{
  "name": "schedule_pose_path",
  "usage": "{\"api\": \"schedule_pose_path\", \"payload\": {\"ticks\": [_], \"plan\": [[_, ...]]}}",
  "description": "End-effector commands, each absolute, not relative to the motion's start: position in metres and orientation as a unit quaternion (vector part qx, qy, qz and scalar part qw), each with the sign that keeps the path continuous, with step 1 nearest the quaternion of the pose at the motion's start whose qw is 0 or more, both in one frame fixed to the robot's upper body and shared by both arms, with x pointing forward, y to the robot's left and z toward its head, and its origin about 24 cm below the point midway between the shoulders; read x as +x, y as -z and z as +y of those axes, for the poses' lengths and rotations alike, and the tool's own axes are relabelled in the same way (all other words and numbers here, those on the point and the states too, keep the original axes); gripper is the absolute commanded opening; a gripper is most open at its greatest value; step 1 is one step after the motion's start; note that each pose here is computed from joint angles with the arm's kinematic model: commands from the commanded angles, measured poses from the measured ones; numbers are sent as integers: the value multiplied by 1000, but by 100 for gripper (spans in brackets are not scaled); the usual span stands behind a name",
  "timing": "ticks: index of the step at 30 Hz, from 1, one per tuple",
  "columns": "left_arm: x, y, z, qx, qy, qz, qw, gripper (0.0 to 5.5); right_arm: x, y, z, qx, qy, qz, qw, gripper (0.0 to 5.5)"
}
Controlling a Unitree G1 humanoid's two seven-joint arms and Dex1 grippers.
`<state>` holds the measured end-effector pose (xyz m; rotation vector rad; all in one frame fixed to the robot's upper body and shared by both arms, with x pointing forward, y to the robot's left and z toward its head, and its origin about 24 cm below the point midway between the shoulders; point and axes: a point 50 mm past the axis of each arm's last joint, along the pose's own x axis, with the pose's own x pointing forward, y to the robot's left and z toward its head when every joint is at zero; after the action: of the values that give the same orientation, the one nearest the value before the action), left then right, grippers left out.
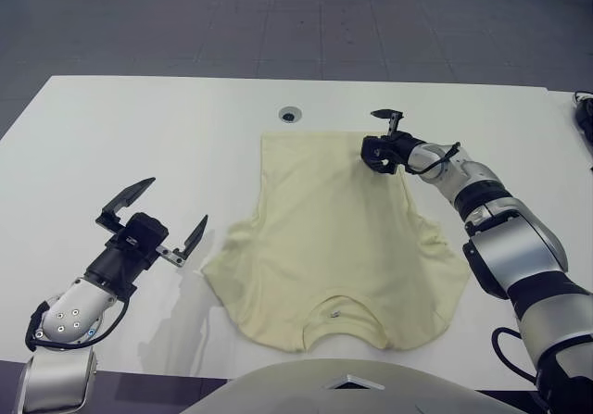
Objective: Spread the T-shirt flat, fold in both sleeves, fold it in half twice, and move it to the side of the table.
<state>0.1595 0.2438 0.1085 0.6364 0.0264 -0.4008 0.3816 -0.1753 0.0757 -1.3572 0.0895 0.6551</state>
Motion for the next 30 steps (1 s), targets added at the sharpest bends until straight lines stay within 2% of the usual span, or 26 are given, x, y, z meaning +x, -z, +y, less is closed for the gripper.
{"api": "schedule_pose_path", "payload": {"ticks": [1, 6, 10, 13, 16, 19, 22, 25, 30], "plan": [[161, -105, 242, 309, 198, 15, 930, 537, 379, -70, -181, -615, -289, 48, 732, 540], [162, -106, 244, 308, 194, 14, 931, 537, 384, -85, -194, -626, -244, 32, 740, 540], [160, -106, 244, 289, 176, 6, 941, 537, 387, -113, -208, -591, -185, -36, 784, 540], [155, -104, 232, 202, 148, -6, 968, 537, 379, -134, -211, -500, -150, -131, 843, 540], [139, -94, 213, 43, 107, -1, 993, 537, 360, -162, -216, -374, -120, -254, 884, 540], [122, -83, 193, -74, 74, 9, 994, 537, 335, -179, -231, -260, -94, -318, 907, 540], [105, -69, 186, -116, 28, 45, 992, 537, 304, -179, -247, -189, -69, -327, 923, 540], [89, -59, 182, -161, 1, 85, 983, 537, 278, -171, -251, -178, -71, -307, 932, 540], [78, -44, 178, -238, -45, 132, 961, 537, 258, -171, -253, -165, -65, -283, 943, 540]]}}
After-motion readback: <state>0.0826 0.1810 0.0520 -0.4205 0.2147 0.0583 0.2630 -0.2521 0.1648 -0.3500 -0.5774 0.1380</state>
